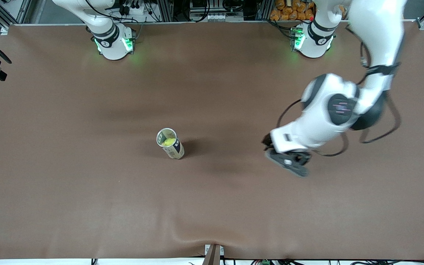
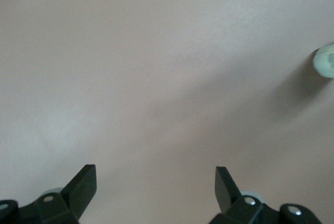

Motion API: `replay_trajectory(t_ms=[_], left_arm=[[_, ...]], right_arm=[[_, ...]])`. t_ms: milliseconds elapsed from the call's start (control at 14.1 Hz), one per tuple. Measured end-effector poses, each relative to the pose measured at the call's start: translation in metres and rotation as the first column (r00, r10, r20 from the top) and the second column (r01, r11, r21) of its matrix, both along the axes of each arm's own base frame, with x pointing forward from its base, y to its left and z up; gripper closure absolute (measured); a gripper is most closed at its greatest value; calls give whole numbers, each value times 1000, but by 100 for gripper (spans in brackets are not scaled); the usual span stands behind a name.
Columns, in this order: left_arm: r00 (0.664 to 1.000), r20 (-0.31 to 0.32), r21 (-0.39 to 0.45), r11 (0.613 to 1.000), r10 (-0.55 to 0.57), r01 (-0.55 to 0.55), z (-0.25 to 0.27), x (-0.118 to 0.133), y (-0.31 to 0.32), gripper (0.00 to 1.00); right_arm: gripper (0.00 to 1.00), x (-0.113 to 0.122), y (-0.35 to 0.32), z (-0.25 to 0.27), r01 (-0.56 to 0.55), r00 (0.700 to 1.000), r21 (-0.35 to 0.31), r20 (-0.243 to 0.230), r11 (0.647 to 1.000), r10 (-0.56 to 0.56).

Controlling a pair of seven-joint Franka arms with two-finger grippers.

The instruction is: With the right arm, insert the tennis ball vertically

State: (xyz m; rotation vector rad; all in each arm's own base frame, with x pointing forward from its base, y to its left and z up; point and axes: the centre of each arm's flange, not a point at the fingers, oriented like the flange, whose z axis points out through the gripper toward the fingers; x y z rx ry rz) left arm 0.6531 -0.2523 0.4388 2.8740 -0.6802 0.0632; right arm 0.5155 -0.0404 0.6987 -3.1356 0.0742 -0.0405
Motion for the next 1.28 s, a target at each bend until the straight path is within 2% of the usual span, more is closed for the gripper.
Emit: replay_trajectory(t_ms=[142, 284, 498, 640, 782, 1066, 1279], left_arm=[[995, -60, -3, 997, 83, -83, 34, 11, 58, 0], [987, -44, 4, 988, 155, -155, 72, 13, 103, 0], [966, 14, 34, 965, 258, -258, 136, -2, 167, 0], [946, 41, 84, 942, 322, -324, 177, -25, 205, 0], [932, 18, 123, 924, 363, -362, 203, -53, 228, 0], [906, -3, 143, 896, 424, -419, 213, -90, 264, 0], [905, -13, 133, 898, 424, -419, 219, -123, 264, 0]], right_arm=[[0, 0, 2, 0, -3, 1000, -3, -2, 1000, 3], [0, 0, 2, 0, -4, 1000, -4, -4, 1000, 4], [0, 0, 3, -1, -5, 1000, -4, -4, 1000, 5], [0, 1, 3, -1, -6, 1000, -4, -4, 1000, 6], [0, 1, 3, -1, -6, 1000, -4, -5, 1000, 6], [0, 1, 3, -1, -7, 1000, -5, -5, 1000, 7], [0, 1, 3, -1, -7, 1000, -5, -5, 1000, 7]])
